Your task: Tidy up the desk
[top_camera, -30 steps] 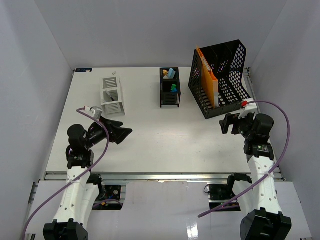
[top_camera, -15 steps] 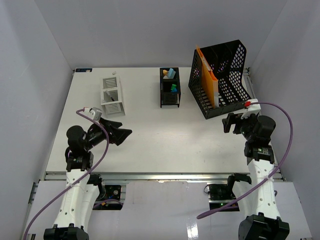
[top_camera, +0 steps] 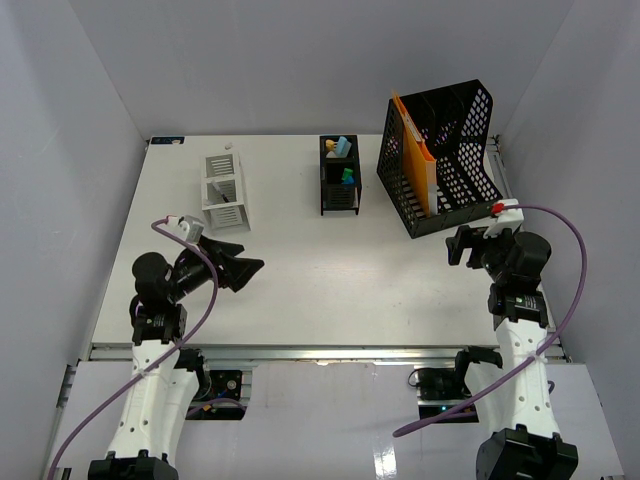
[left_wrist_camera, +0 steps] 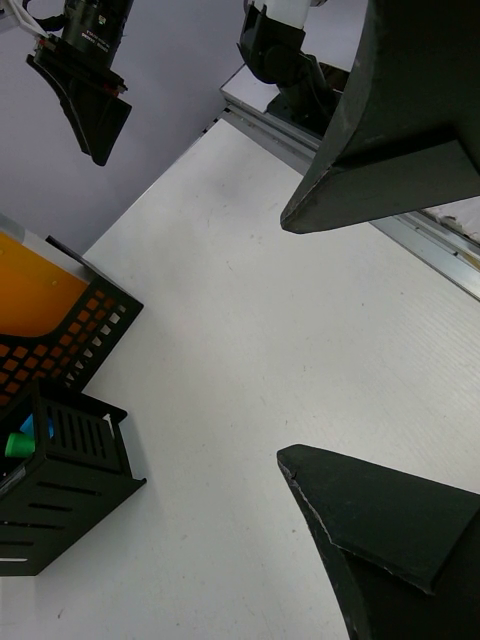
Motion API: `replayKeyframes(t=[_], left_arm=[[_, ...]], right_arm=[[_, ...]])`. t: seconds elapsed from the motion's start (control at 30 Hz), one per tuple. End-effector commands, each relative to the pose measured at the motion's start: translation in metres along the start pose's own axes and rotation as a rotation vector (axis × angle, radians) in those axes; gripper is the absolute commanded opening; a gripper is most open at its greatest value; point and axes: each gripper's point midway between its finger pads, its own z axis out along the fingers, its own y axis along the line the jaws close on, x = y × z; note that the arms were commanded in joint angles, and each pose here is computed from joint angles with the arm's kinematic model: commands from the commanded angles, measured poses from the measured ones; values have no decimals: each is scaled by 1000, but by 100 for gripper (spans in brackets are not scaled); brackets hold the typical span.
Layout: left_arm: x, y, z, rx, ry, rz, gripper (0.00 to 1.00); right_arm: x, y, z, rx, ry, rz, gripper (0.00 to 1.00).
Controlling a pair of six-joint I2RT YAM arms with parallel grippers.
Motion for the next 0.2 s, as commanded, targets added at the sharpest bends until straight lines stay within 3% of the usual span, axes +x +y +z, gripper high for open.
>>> replayKeyframes(t=[0.0, 0.17], left_arm=[[-12, -4, -1, 0, -22, 37, 98], [-13, -3, -1, -8, -26, 41, 98]], right_arm=[[-13, -6, 0, 28, -52, -9, 90], [-12, -6, 0, 29, -51, -6, 90]])
